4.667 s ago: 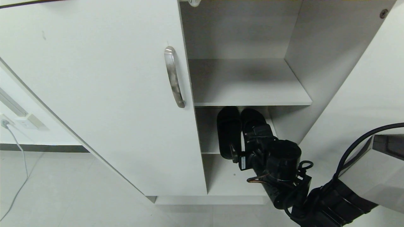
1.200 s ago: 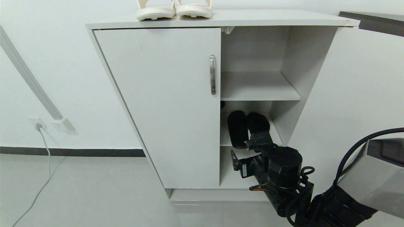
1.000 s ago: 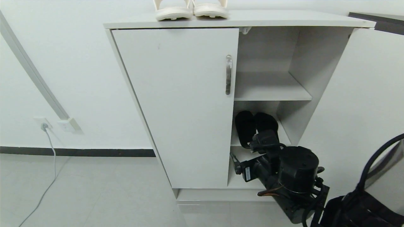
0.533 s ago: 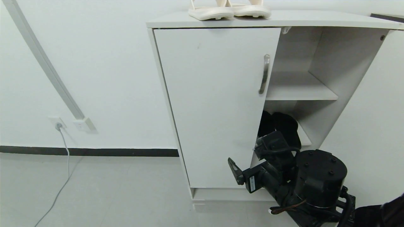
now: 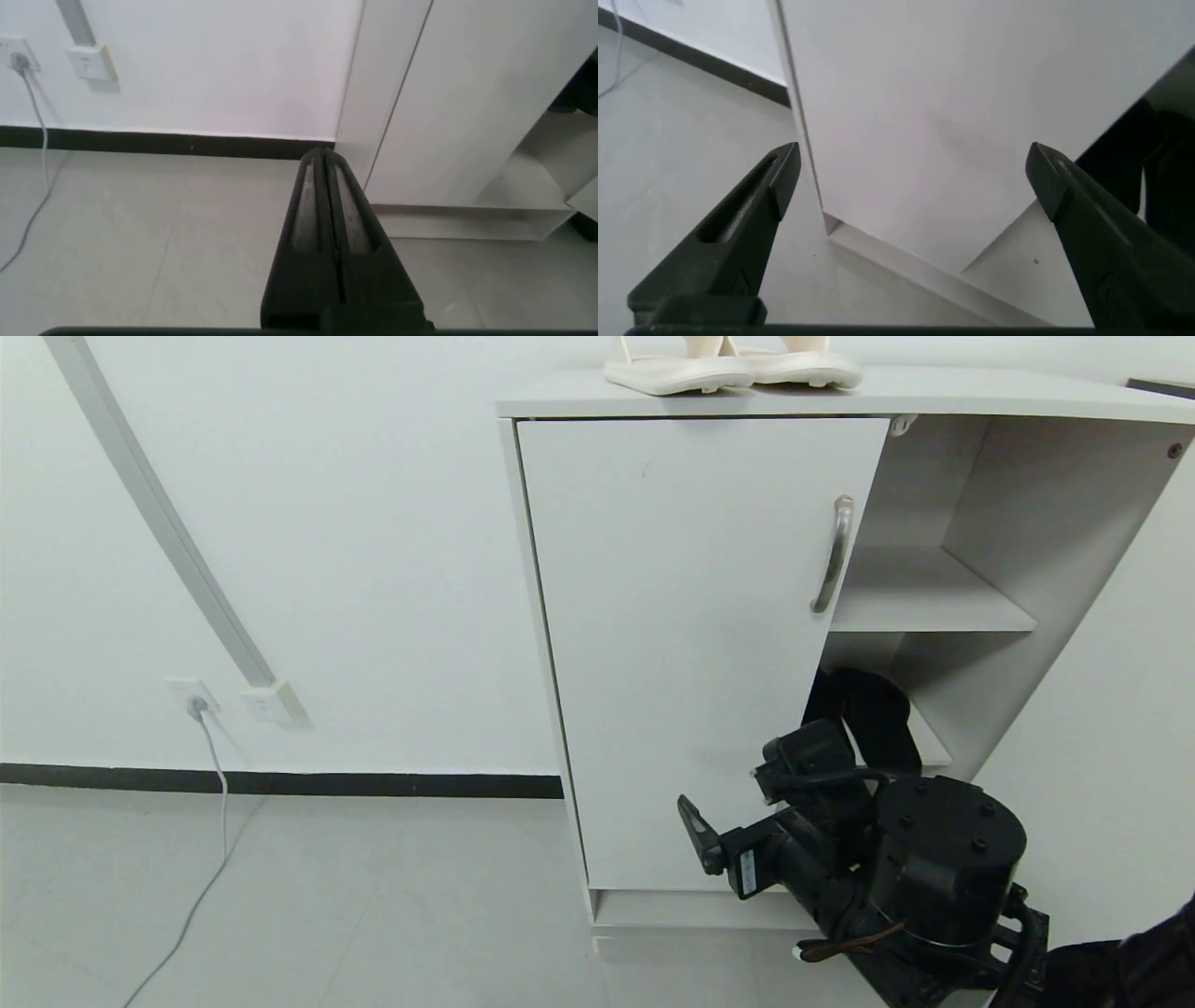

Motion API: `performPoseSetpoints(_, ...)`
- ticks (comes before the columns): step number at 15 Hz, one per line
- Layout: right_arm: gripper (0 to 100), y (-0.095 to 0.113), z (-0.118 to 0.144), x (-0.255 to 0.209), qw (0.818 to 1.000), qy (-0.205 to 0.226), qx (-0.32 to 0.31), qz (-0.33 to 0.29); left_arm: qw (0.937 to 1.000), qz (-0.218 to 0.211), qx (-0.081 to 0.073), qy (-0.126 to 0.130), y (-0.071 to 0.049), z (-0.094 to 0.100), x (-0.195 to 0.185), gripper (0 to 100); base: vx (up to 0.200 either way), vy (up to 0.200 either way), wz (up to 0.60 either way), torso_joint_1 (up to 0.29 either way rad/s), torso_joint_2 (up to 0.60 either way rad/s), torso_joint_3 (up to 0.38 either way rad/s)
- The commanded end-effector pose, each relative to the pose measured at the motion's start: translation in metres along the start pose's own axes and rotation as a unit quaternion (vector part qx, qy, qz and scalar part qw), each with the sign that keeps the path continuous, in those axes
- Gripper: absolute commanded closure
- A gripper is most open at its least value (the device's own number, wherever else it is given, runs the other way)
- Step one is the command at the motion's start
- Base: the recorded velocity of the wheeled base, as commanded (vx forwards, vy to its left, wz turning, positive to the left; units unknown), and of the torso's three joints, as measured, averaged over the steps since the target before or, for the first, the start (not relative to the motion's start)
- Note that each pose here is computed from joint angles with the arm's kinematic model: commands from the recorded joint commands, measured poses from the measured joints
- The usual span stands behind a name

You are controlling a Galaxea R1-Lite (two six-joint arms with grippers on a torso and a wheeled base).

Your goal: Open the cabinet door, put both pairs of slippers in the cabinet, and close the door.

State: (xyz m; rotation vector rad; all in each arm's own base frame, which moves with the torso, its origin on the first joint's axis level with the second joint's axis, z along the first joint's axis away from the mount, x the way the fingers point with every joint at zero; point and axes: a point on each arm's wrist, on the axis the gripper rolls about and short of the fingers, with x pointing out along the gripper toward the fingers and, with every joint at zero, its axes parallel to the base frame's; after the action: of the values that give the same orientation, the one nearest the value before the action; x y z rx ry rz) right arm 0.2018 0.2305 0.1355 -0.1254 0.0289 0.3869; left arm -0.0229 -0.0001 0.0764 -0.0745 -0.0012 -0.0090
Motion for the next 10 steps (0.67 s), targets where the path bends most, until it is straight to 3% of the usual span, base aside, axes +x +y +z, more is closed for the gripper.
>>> performPoseSetpoints(1,0,-0.0004,-0.0053,0.0036,1.000,0.008,-0.005,-0.003,1.0000,0.000,0.000,0.001,0.0000,0.0000,0.0001,100,0.000,0.000,0.00,0.000,0.00,0.000)
performPoseSetpoints(10,0,0.0005,-0.0092,0.0046,1.000,0.014,-0.010,-0.003,1.0000,0.000,0.000,0.000,0.0000,0.0000,0.0000,100,0.000,0.000,0.00,0.000,0.00,0.000)
